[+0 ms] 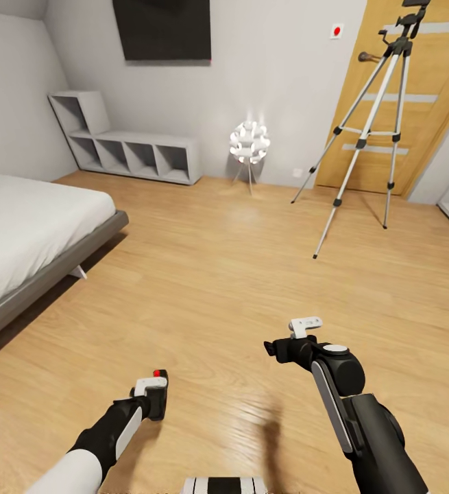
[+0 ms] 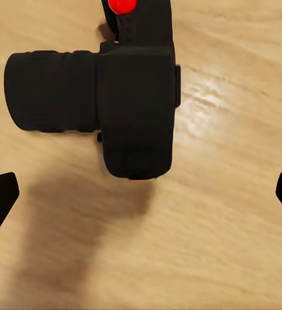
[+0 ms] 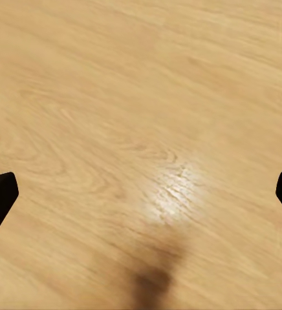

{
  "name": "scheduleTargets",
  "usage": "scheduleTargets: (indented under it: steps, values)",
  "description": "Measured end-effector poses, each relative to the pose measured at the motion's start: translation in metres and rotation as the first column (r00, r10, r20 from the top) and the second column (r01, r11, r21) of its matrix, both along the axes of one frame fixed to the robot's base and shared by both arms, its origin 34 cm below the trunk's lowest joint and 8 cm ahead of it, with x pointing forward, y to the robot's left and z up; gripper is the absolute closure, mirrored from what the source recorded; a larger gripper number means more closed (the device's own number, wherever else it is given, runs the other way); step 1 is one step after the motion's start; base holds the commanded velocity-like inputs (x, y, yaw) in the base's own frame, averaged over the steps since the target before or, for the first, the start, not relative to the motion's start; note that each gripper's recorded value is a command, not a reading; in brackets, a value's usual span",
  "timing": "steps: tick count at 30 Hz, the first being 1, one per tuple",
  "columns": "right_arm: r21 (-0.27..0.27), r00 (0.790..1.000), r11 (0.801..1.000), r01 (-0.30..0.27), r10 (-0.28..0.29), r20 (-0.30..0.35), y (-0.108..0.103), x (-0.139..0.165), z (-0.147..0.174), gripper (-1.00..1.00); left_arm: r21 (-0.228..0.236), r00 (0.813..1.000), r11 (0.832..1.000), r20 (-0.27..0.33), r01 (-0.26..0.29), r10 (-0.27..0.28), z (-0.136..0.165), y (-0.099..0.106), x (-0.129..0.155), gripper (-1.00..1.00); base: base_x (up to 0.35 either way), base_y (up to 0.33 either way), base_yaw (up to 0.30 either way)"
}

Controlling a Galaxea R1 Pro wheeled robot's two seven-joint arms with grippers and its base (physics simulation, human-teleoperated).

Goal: Attach the digital camera to the camera tripod in the bedroom.

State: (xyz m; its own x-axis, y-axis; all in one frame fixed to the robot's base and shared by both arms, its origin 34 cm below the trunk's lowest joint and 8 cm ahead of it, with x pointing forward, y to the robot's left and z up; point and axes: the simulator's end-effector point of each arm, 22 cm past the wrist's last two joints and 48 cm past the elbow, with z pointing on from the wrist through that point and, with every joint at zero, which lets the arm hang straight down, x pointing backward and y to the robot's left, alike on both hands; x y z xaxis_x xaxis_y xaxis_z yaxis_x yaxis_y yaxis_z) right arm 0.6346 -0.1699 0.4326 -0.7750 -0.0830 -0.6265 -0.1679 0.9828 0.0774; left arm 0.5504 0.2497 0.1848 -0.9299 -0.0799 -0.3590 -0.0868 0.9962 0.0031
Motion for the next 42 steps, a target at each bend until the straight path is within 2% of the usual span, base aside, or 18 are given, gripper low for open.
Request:
scheduleTargets:
  steps: [7, 18, 38, 42]
  values:
    - [0.001, 1.0, 1.0, -0.002, 0.002, -0.029, 0.001, -0.002, -0.016, -1.0, 0.001, 1.0, 1.0, 0.002, -0.004, 0.004, -0.011, -0.001, -0.002, -1.0, 0.0, 0.0, 0.0]
    - [0.002, 0.997, 1.0, 0.0, 0.0, -0.073, 0.001, -0.006, -0.042, -1.0, -0.002, 1.0, 1.0, 0.012, 0.001, -0.001, -0.023, -0.018, 0.004, -1.0, 0.0, 0.0, 0.0]
    - [0.007, 0.988, 1.0, 0.0, 0.001, -0.152, 0.003, -0.016, -0.087, -1.0, 0.033, 0.999, 0.999, 0.001, 0.033, -0.033, -0.051, -0.014, 0.005, -1.0, 0.0, 0.0, 0.0]
    - [0.007, 0.988, 1.0, -0.001, 0.002, -0.152, 0.004, -0.016, -0.087, -1.0, 0.044, 0.999, 0.999, 0.02, 0.031, -0.032, -0.049, -0.012, 0.01, -1.0, 0.0, 0.0, 0.0]
